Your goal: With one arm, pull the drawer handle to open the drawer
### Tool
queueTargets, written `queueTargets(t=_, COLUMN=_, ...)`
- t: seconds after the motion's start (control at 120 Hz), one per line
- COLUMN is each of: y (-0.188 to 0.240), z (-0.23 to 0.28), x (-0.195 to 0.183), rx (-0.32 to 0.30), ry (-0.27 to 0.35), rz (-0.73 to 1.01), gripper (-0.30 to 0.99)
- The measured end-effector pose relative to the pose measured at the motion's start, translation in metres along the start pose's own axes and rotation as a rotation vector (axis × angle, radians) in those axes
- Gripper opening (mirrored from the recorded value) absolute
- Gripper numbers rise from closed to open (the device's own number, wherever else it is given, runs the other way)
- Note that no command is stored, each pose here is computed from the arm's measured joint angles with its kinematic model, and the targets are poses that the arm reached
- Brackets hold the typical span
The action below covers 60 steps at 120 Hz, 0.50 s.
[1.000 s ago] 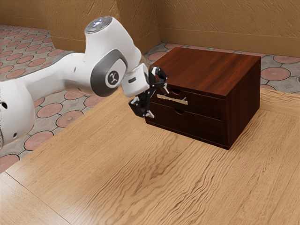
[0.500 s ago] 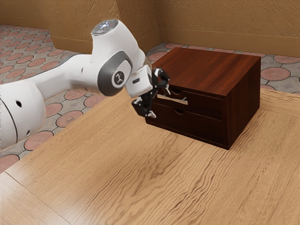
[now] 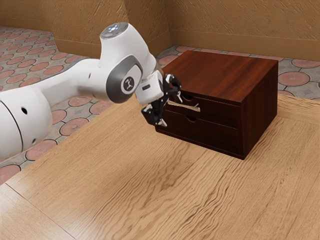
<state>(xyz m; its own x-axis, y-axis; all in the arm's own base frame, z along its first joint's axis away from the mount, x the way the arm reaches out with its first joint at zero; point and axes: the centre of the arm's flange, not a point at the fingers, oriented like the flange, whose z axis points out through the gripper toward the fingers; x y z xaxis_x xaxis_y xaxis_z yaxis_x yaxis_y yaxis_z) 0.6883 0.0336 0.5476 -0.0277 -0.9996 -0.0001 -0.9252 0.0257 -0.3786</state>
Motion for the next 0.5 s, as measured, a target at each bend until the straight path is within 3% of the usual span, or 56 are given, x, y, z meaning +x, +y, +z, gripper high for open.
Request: queueTargets(t=0.5, y=-0.0006, z=-0.0033, x=0.0003, rx=-0.005, ry=-0.003, rz=0.006, gripper=0.49)
